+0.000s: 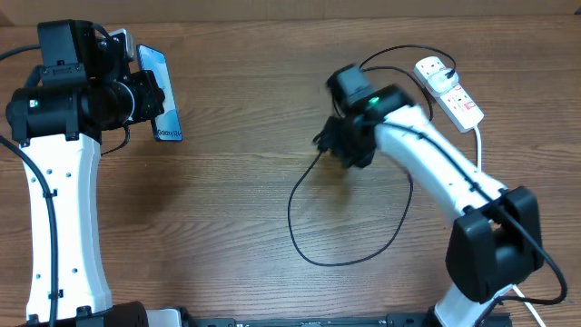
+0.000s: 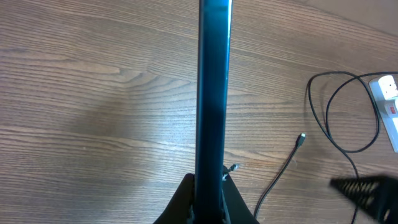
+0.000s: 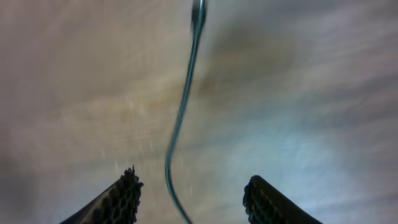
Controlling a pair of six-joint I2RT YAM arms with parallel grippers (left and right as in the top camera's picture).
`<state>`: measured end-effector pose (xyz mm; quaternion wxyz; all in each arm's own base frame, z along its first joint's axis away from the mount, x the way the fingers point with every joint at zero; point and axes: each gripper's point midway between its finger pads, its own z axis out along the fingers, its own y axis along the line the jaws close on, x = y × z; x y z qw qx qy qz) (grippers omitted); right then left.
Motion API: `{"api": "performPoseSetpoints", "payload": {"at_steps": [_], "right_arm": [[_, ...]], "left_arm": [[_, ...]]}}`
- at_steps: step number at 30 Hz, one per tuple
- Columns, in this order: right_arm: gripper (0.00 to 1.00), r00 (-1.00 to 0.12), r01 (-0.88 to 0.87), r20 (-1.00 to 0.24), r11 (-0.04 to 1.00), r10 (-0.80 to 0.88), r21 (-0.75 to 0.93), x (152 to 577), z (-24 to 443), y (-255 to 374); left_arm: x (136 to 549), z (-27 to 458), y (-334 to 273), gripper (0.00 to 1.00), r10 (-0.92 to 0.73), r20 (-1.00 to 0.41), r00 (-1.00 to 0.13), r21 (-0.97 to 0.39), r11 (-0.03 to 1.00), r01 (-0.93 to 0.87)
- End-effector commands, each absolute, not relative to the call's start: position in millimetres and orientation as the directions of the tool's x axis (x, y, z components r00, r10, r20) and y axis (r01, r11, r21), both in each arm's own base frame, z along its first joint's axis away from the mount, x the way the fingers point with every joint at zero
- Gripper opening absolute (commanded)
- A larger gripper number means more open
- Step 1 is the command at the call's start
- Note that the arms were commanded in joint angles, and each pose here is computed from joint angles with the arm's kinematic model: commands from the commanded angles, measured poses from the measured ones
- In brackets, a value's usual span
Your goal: Plug charger to phone and switch on socket
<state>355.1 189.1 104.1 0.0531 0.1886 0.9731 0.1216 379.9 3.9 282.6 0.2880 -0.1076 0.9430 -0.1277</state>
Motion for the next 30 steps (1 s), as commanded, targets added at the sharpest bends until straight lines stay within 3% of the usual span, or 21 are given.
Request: {"api": "performPoseSetpoints", "payload": {"at_steps": [1, 8, 14, 30], "right_arm": [[0.54, -0.88, 0.411, -0.141, 0.876, 0.454, 0.253, 379, 114, 177], [0.54, -0.823, 0.48, -0.215, 0.846, 0.526, 0.23, 400, 94, 181], [0.46, -0.802, 0.532, -0.238, 0.836, 0.548, 0.133, 402, 55, 180], [0.4, -0.827, 0.496, -0.25, 0.863, 0.504, 0.099, 403, 19, 201]], "left_arm": [[382, 291, 3, 0.04, -0.299, -0.528, -0.795, -0.327, 0.935, -0.135], [382, 291, 3, 0.04, -0.299, -0.527, -0.795, -0.327, 0.935, -0.135], [381, 290, 2, 0.04, -0.299, -0.525, -0.797, -0.327, 0.935, -0.136], [381, 291, 2, 0.04, -0.299, -0.526, -0.797, -0.327, 0.935, -0.136]]}}
